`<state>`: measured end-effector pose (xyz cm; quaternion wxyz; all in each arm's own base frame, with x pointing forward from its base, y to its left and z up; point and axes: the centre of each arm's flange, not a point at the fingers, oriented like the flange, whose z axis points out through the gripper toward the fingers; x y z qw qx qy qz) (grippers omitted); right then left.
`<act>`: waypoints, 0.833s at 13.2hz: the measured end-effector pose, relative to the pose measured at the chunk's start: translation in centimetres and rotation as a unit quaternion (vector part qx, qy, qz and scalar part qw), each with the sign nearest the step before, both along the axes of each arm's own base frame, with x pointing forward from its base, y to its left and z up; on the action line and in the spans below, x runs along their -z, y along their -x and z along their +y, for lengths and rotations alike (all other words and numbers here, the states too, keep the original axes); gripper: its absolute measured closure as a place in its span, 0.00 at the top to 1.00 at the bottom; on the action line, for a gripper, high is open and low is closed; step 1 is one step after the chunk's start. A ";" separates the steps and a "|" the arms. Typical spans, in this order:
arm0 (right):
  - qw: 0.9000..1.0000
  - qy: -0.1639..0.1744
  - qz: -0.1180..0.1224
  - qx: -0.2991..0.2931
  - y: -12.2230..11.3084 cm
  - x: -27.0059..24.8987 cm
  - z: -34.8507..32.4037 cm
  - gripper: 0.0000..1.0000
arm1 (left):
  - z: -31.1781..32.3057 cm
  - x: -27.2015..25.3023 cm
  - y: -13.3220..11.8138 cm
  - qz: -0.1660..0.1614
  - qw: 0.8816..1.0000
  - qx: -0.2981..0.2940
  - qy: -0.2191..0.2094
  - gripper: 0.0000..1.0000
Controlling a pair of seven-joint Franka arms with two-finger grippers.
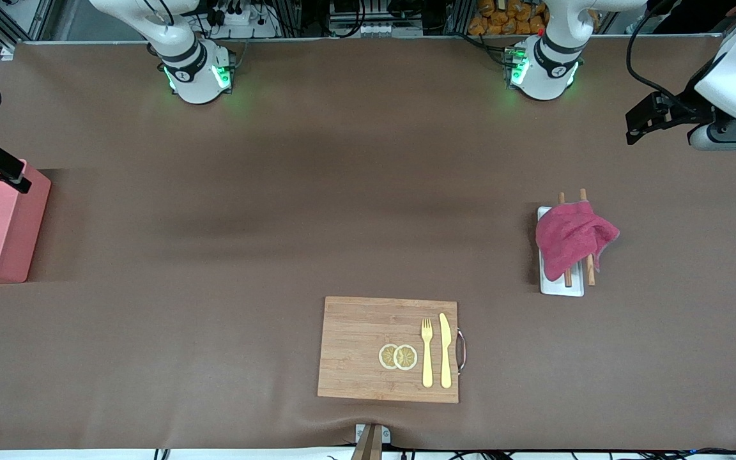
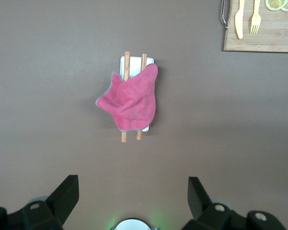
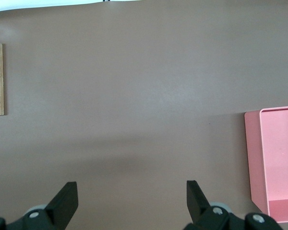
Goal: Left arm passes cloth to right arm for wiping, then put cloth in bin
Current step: 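Move the left gripper down toward the pink cloth on the tray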
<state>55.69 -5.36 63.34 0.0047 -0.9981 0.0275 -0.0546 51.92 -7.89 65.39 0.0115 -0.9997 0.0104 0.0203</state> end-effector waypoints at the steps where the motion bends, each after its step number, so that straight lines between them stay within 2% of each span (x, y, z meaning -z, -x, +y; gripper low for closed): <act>1: 1.000 0.000 0.000 0.000 0.0 0.0 0.0 1.00 | 0.0 0.0 0.0 0.000 1.000 0.001 0.000 1.00; 7: 1.000 0.000 -0.002 -0.001 0.0 -0.2 0.1 1.00 | -0.2 0.5 -0.6 0.004 1.000 0.008 0.000 1.00; 11: 1.000 0.000 -0.001 0.000 0.0 -0.1 0.1 1.00 | -1.0 3.9 -2.9 0.028 0.999 0.015 -0.003 1.00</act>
